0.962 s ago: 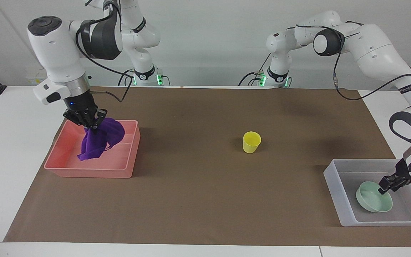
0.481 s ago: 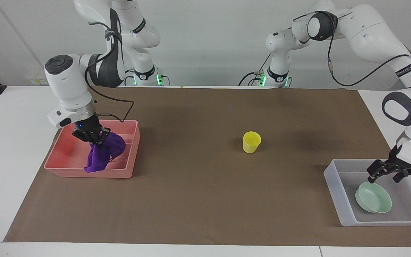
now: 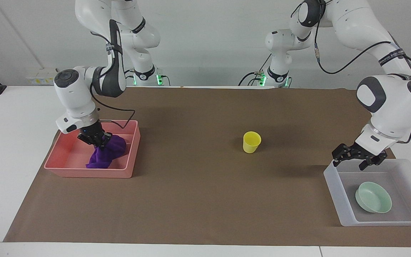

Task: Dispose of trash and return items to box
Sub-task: 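Release the cloth in the bin while the left gripper reaches the cup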

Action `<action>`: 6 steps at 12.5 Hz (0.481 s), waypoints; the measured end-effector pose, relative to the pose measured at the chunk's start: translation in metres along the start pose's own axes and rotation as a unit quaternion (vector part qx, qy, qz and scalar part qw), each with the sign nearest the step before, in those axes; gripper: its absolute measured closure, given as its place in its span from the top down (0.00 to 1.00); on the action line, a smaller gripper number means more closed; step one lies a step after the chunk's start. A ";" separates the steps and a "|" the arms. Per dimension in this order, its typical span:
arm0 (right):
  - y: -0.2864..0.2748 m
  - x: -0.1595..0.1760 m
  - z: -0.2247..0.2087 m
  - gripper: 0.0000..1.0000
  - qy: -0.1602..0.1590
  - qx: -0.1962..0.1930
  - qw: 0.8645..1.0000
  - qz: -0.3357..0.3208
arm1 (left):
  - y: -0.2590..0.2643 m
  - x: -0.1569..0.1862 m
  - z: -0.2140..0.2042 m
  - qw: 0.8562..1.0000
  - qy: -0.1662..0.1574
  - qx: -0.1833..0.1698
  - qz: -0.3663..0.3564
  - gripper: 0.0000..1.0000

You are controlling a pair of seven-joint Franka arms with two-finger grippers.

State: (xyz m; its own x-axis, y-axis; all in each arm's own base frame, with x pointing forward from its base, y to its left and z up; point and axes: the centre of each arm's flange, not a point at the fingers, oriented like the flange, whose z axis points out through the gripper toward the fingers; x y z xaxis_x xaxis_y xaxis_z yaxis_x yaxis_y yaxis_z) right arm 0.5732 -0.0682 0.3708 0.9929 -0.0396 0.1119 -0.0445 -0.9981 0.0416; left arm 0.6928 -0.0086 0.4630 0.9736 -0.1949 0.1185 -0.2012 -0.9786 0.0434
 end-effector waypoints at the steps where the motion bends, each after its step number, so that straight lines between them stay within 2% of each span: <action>1: 0.003 -0.003 0.003 0.05 -0.004 0.000 1.000 0.003 | 0.021 0.002 0.002 1.000 -0.004 -0.002 -0.003 1.00; 3: 0.005 -0.005 0.005 0.06 -0.006 0.000 1.000 0.005 | 0.051 0.001 0.011 1.000 -0.016 -0.006 -0.001 1.00; 4: 0.005 -0.005 0.005 0.13 -0.006 0.000 1.000 0.005 | 0.062 0.000 0.015 1.000 -0.020 -0.007 -0.004 1.00; 6: 0.004 -0.004 0.003 0.40 -0.004 0.000 1.000 0.004 | 0.077 -0.002 0.020 1.000 -0.026 -0.008 -0.005 1.00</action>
State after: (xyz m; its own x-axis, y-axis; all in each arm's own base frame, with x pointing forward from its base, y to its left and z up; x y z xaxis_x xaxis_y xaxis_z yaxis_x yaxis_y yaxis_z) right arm 0.5690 -0.0726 0.3674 0.9933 -0.0482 0.1051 -0.0528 -0.9978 0.0407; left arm 0.6771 -0.0851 0.4457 0.9797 -0.1893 0.0660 -0.1933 -0.9793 0.0599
